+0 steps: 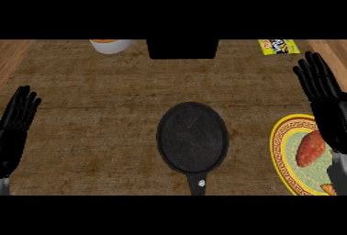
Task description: Pick the sweet potato from the plate and place it in the pan
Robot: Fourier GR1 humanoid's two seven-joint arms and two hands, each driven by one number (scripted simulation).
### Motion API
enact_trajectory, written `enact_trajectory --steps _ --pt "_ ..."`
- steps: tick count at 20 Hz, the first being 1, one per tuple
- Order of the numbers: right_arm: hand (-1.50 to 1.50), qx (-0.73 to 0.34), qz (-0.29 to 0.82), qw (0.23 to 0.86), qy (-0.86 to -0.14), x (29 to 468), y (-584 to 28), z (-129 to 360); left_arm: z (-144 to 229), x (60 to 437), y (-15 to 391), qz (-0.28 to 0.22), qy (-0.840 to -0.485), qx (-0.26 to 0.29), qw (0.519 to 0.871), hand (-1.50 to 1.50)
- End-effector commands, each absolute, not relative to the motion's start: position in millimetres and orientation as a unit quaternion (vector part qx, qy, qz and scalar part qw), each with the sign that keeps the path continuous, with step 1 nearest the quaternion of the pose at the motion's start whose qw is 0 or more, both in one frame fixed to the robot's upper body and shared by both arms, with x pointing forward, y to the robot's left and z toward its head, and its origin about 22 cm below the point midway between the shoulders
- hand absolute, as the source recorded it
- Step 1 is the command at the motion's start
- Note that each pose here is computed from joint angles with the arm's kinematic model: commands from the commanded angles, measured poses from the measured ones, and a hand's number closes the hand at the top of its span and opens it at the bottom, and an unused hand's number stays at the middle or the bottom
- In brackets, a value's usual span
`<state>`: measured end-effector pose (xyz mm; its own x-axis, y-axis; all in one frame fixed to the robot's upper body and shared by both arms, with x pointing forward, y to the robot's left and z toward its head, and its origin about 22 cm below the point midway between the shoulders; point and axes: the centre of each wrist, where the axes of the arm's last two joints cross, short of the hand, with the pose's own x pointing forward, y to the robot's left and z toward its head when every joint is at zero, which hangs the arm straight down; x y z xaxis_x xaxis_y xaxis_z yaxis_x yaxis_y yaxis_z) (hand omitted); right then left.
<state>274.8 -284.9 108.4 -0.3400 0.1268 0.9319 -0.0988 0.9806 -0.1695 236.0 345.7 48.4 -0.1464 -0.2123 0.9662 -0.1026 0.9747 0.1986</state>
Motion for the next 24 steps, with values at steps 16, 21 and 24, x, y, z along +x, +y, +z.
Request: enact_trajectory --steps 16,21,24 --pt "-1.50 -0.494 -0.315 0.726 -0.360 140 -426 2 6 211 319 -0.104 -0.638 0.170 0.744 0.00" --pt "-1.50 -0.475 -0.216 0.793 -0.316 135 -423 55 0 211 299 -0.110 -0.630 0.161 0.752 0.00" --pt "-1.50 -0.444 -0.176 0.818 -0.320 148 -414 106 7 222 300 -0.108 -0.630 0.156 0.753 0.00"
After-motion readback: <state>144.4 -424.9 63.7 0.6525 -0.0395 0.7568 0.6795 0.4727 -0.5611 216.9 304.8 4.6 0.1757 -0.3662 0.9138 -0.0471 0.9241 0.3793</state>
